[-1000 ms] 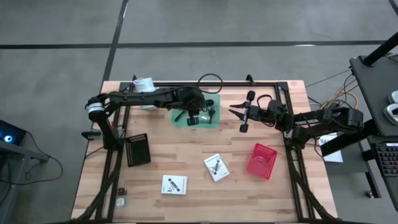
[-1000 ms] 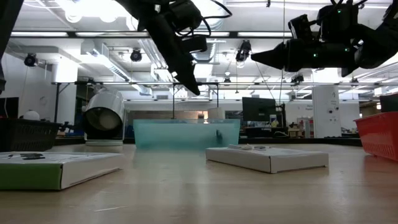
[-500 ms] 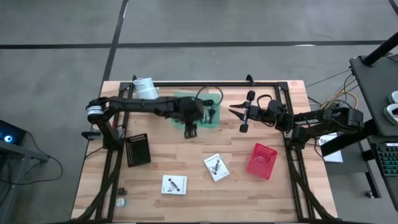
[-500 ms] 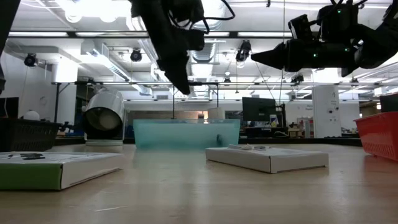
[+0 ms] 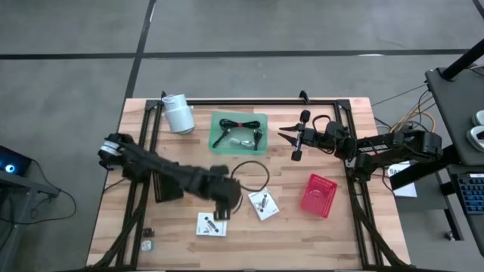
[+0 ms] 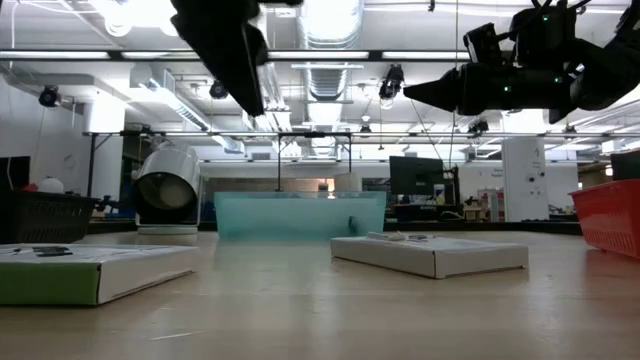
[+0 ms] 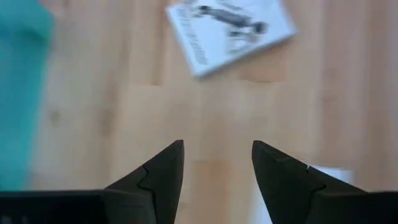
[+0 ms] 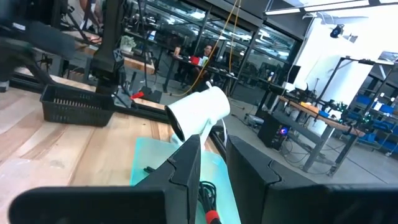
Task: Pick and place items into bin
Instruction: Put the left white card reader box into the black bin
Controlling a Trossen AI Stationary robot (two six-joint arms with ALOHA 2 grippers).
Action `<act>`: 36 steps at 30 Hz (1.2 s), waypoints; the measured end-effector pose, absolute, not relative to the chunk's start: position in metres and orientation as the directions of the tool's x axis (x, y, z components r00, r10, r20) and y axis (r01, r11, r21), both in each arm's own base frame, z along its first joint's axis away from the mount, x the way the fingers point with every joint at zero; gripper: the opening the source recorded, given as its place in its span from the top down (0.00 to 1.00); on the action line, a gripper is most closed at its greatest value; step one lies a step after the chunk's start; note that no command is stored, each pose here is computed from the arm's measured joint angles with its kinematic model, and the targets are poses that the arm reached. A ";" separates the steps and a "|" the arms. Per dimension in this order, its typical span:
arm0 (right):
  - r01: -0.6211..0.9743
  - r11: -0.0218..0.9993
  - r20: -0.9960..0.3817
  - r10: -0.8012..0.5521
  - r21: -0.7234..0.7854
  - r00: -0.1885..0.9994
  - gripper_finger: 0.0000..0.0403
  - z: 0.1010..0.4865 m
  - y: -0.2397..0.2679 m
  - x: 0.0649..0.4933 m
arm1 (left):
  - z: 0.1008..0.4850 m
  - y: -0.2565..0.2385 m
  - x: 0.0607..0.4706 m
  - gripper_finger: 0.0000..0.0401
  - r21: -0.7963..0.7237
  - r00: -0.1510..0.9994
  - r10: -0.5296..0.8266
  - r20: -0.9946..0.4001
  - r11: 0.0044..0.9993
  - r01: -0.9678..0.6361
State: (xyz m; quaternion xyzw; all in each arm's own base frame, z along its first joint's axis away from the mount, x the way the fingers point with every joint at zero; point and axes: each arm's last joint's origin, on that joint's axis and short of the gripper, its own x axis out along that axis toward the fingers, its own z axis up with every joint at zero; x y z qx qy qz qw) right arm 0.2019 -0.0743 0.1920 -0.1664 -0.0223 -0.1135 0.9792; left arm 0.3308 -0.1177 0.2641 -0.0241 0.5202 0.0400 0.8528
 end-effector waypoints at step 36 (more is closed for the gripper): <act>0.229 0.919 0.080 -0.215 -0.320 0.973 0.84 0.192 -0.074 0.202 | 0.176 -0.249 0.284 0.57 -0.125 0.171 -0.090 -0.981 0.970 -0.206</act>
